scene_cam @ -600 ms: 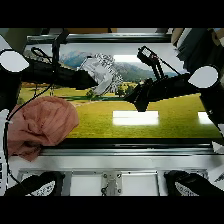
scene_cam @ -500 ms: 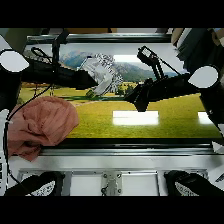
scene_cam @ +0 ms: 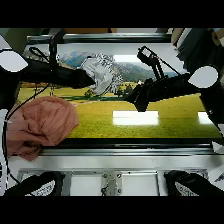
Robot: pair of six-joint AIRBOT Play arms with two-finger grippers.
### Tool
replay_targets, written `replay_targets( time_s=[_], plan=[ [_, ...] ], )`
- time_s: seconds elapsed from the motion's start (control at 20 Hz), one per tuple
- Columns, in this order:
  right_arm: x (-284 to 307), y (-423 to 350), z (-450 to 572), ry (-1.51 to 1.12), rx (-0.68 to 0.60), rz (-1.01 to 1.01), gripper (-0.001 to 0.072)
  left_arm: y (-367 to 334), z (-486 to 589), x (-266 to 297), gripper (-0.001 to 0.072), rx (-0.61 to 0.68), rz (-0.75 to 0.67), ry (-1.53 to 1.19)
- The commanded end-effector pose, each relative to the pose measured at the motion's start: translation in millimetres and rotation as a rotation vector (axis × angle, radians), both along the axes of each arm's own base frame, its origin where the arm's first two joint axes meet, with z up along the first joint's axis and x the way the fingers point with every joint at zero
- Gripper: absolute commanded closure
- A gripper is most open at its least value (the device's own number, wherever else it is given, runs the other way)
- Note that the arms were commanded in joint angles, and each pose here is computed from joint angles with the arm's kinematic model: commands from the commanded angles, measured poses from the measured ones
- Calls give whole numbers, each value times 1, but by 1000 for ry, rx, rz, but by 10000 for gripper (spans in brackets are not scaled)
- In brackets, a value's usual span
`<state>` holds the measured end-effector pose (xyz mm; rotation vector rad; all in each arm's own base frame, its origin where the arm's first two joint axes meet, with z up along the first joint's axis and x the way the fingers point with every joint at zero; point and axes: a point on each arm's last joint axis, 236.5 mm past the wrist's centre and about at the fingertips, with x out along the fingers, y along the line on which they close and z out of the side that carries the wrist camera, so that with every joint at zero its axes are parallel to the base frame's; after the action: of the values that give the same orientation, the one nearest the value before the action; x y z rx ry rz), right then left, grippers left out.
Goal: Fold the clothes and pants, and hang the long-sleeved shirts on hangers.
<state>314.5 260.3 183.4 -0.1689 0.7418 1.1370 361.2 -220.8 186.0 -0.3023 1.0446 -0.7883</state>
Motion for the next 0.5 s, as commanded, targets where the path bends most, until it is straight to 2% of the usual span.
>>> replay_targets(
  time_s=[0.0,0.05,0.1,0.2,0.3,0.45],
  plan=[
    [0,0,0,1,0,1,702,97,-67,-13,43,406,104,153],
    [0,0,0,1,0,1,702,138,-89,-17,3,539,208,206],
    [0,0,0,1,0,1,702,175,-110,-22,3,659,286,233],
    [0,0,0,1,0,1,702,229,-147,-38,3,822,403,281],
    [0,0,0,1,0,1,702,258,-189,-60,3,898,423,331],
    [0,0,0,1,0,0,702,276,-244,-87,3,902,433,422]
  ],
)
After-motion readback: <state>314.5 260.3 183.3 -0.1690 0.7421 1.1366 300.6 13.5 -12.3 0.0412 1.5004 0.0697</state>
